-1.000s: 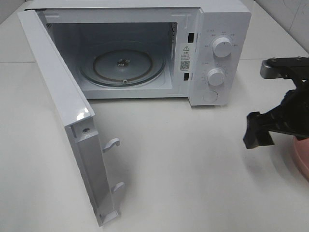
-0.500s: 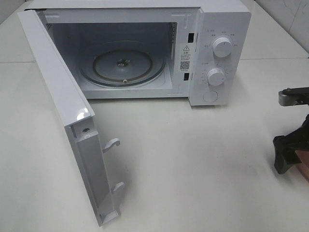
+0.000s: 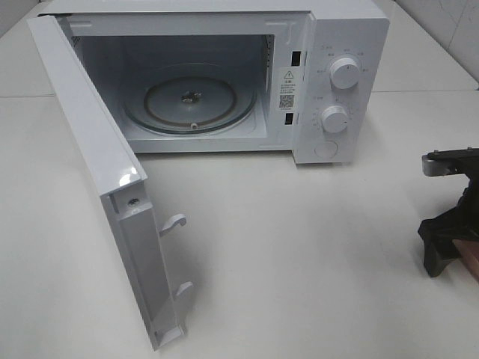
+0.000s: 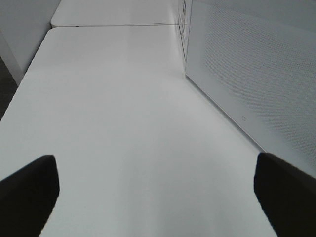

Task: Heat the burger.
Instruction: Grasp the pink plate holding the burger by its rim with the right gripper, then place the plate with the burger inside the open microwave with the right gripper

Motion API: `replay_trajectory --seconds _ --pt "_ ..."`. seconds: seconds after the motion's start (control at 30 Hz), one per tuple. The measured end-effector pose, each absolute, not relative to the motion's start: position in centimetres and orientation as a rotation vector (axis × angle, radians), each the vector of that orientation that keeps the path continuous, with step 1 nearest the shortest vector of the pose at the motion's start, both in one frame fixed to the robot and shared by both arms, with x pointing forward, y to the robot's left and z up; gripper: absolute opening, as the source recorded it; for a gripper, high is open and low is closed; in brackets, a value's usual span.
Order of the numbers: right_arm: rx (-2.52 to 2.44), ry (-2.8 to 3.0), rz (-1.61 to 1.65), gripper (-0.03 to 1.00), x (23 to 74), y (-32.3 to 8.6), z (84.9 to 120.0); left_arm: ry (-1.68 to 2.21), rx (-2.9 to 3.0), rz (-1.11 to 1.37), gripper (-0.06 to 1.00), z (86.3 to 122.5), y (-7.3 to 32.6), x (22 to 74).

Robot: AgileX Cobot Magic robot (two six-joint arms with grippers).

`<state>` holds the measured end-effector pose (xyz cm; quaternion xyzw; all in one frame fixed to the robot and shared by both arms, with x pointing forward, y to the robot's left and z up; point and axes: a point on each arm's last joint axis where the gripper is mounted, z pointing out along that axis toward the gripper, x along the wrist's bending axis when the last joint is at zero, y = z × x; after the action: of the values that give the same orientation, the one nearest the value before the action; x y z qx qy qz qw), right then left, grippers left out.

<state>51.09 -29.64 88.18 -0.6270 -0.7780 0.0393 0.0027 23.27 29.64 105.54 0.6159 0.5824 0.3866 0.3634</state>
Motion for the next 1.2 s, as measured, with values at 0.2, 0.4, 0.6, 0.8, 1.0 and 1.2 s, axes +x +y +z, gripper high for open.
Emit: replay_trajectory --seconds 0.2,0.4,0.6,0.8,1.0,1.2 --pt "-1.976 -2.448 0.106 0.69 51.35 -29.67 88.10 1.499 1.585 0.995 1.00 105.54 29.64 23.27" --pt "-1.976 -2.451 0.103 0.37 51.37 -29.68 88.09 1.499 1.585 0.995 1.00 105.54 29.64 23.27" --pt "-1.984 -2.435 0.102 0.06 51.40 -29.62 88.33 1.499 1.585 0.995 1.00 105.54 29.64 23.27" --pt "-1.984 -2.436 0.101 0.06 51.40 -29.63 88.36 1.499 1.585 0.995 1.00 105.54 29.64 23.27" --pt "-1.991 -2.436 0.106 0.06 51.41 -29.65 88.36 1.499 1.585 0.995 1.00 105.54 29.64 23.27" --pt "-1.964 -2.487 0.162 0.04 51.34 -29.07 88.44 1.499 1.585 0.995 1.00 105.54 29.64 23.27"
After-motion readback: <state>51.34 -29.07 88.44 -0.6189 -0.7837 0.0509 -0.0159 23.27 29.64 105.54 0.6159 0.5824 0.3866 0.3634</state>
